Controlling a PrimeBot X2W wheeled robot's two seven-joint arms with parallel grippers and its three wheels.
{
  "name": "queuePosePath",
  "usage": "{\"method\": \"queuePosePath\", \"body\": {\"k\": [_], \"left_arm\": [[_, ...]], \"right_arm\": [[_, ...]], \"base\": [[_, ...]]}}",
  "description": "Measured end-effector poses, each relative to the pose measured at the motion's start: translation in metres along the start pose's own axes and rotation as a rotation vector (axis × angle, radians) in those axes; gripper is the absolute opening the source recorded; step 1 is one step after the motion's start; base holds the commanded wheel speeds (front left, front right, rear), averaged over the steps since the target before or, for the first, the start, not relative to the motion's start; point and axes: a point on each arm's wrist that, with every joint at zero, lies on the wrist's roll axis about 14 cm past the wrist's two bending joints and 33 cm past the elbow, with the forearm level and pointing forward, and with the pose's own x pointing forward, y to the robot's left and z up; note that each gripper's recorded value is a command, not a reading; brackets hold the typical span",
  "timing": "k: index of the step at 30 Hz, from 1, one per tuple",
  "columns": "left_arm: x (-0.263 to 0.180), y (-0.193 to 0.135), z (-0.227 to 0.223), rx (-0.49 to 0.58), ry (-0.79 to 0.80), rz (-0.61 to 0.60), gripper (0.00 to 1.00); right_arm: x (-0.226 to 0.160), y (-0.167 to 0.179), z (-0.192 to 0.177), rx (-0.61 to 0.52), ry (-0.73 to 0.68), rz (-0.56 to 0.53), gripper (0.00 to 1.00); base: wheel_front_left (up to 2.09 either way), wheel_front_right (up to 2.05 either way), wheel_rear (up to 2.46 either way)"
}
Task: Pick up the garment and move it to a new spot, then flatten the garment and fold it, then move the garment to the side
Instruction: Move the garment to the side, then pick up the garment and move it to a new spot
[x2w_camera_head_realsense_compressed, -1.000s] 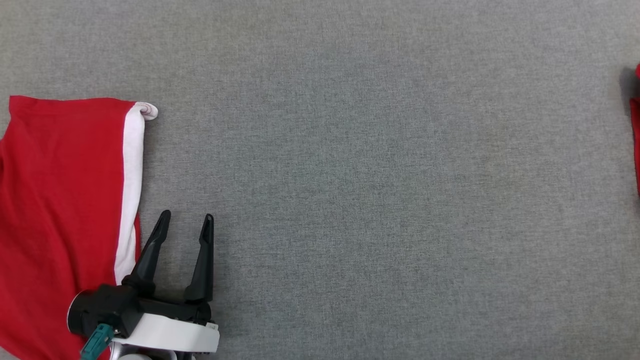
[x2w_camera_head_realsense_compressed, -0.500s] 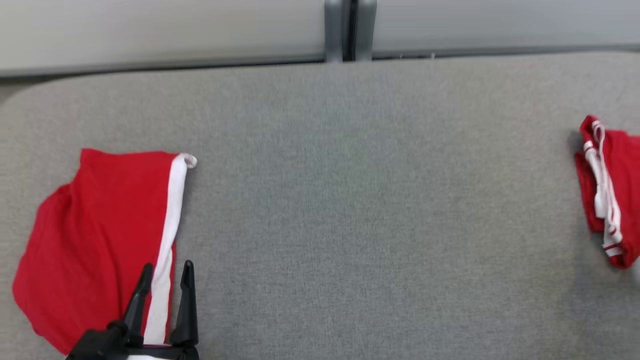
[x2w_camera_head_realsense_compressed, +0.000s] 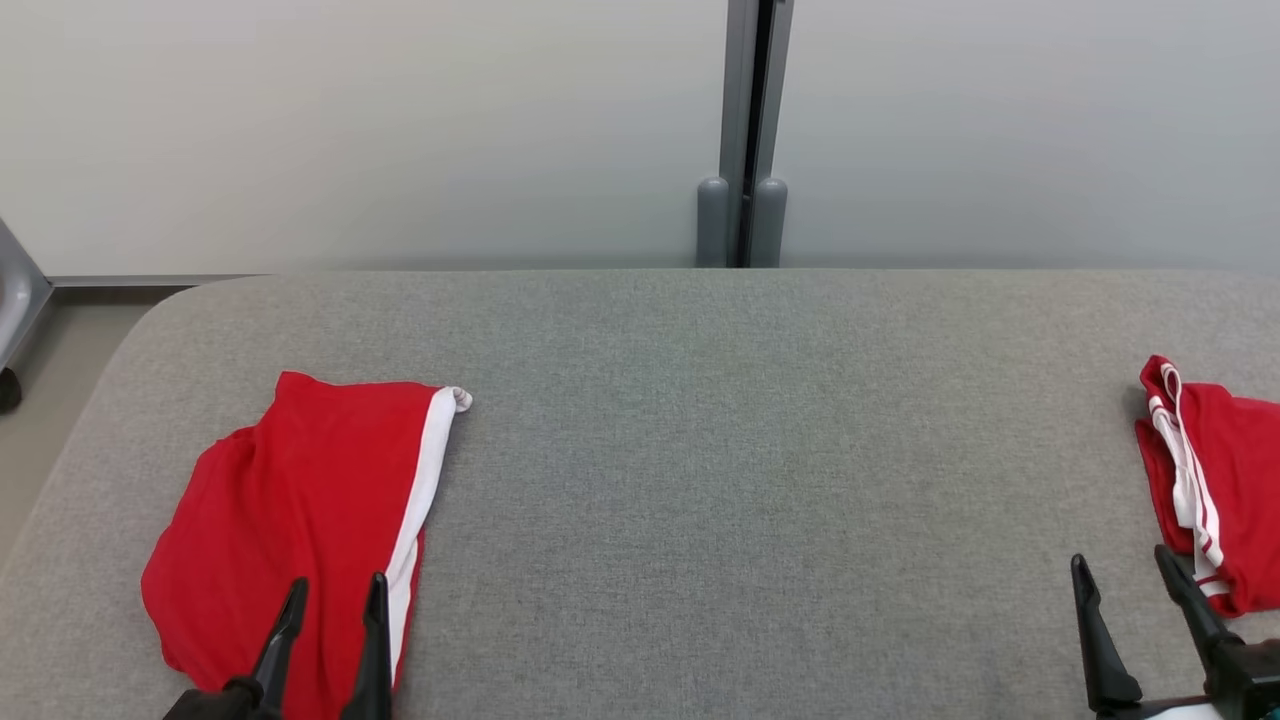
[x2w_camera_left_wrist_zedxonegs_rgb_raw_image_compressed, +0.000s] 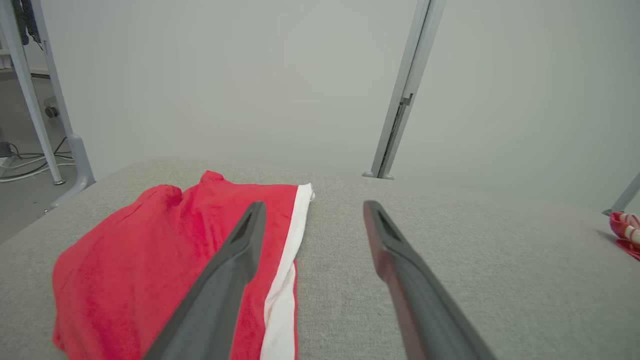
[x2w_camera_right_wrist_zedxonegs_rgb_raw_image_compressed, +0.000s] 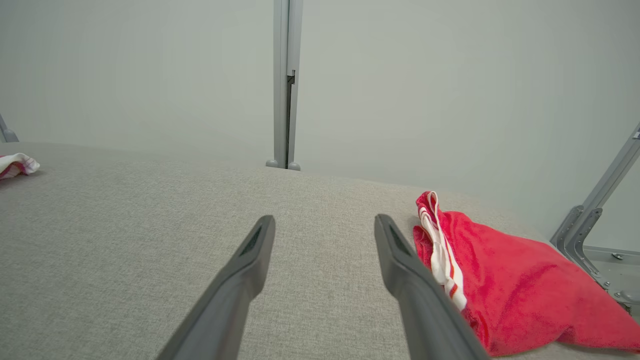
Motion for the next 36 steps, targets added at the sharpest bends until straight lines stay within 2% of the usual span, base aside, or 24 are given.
{"method": "queuePosePath", "body": {"k": [28,36], "left_arm": [[-0.012,0.002,0.002,0.007,-0.011,-0.006,1.0],[-0.02,0.017,0.01,0.006,-0.039,0.051,1.0]], "right_arm": [[-0.011,0.01,0.005,0.076,-0.021,0.005,1.0],[0.0,0.032,0.007,0.095,-0.022,0.073,1.0]], "base": [[0.0,0.0,0.0],[0.0,0.0,0.0]]}}
